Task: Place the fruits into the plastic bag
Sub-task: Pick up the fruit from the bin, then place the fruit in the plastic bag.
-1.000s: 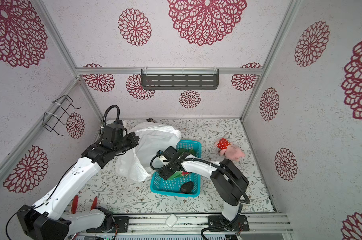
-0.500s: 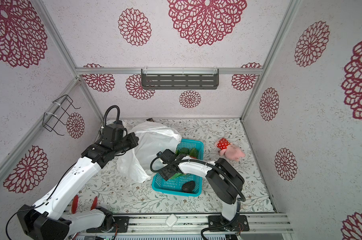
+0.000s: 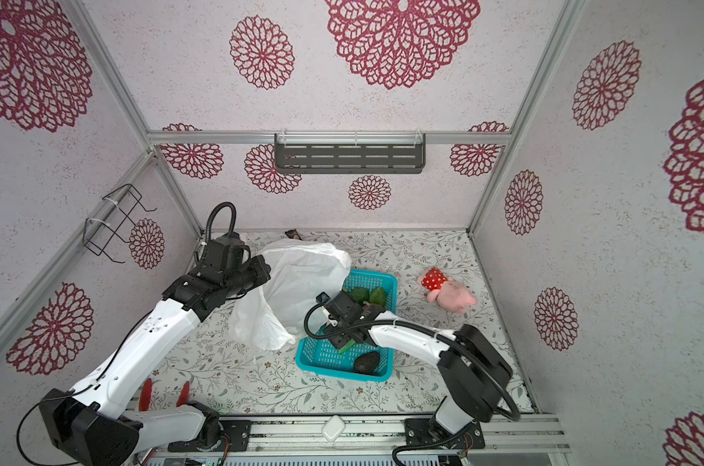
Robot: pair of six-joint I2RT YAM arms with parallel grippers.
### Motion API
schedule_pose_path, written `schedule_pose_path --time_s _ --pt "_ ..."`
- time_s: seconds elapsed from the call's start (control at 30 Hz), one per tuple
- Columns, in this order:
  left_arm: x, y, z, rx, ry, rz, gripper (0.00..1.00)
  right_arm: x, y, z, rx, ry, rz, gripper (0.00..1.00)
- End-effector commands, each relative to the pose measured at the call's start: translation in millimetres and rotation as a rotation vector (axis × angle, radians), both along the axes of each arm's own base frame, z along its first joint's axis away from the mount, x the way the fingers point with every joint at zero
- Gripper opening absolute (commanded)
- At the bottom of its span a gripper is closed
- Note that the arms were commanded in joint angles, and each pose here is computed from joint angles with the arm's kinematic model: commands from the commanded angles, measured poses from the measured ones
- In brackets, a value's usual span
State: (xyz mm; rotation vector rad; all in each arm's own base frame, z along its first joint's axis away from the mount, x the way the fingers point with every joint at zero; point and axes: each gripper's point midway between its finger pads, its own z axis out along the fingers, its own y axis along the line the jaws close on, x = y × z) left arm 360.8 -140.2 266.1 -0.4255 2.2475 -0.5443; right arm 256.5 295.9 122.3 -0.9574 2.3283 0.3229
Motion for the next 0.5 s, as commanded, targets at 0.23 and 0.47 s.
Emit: schedule_pose_path --time_s 0.23,0.47 --pt "10.7 -0.2 16.3 -0.031 -0.035 0.018 0.00 -21.3 -8.5 124.5 0.330 -0.096 0.092 0.54" --pt "8.3 -6.9 15.6 -0.097 -0.027 0.003 0.00 -16.4 15.9 170.8 0.451 -0.144 0.167 0.54"
